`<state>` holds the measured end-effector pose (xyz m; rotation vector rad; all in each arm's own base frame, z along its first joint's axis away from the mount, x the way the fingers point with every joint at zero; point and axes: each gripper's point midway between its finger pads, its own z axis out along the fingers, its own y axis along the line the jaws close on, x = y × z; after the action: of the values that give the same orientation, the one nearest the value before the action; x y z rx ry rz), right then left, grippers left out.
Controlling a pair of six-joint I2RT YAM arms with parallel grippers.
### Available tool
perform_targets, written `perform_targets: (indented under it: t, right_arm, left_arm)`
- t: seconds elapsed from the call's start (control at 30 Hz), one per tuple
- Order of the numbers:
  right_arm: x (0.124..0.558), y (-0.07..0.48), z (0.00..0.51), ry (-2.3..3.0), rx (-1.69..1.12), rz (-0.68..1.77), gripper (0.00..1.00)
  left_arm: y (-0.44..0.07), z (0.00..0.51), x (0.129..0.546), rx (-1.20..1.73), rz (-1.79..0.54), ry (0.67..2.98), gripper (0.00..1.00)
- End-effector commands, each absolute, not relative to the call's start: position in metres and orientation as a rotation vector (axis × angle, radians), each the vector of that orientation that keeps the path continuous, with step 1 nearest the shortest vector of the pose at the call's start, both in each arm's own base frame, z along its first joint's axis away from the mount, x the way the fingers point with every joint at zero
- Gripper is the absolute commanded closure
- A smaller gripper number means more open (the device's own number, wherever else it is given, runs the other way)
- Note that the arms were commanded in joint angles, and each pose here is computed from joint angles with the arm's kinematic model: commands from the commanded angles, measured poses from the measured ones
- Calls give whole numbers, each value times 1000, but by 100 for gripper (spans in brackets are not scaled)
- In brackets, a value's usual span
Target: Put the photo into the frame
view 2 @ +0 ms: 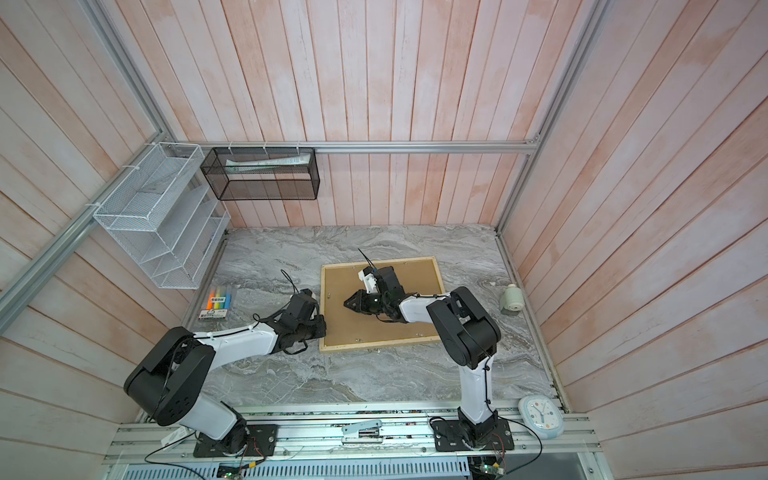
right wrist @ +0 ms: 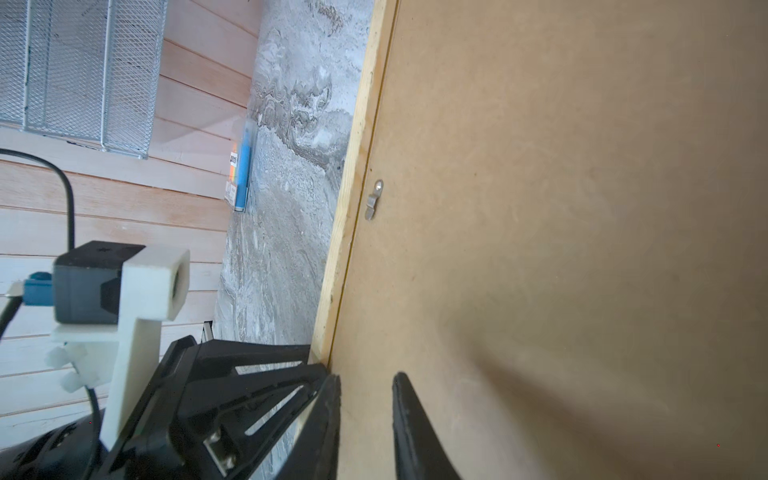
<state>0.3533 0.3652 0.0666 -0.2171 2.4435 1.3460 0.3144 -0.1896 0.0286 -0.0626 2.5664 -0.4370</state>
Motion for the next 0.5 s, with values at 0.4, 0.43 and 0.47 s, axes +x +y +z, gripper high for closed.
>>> perform_targets:
  t: [0.4, 0.43, 0.47]
  right_arm:
    - [377, 406, 49, 2518, -132, 1247, 75]
    - [378, 408, 47, 2525, -133, 1241, 75]
    - [378, 411, 45, 2532, -137, 1233, 75]
  left_arm:
    - [-181, -7, 288, -37, -380, 2768, 86]
    - [-181, -7, 288, -38, -379, 2771, 86]
    - [-181, -7, 288, -39, -378, 2773, 86]
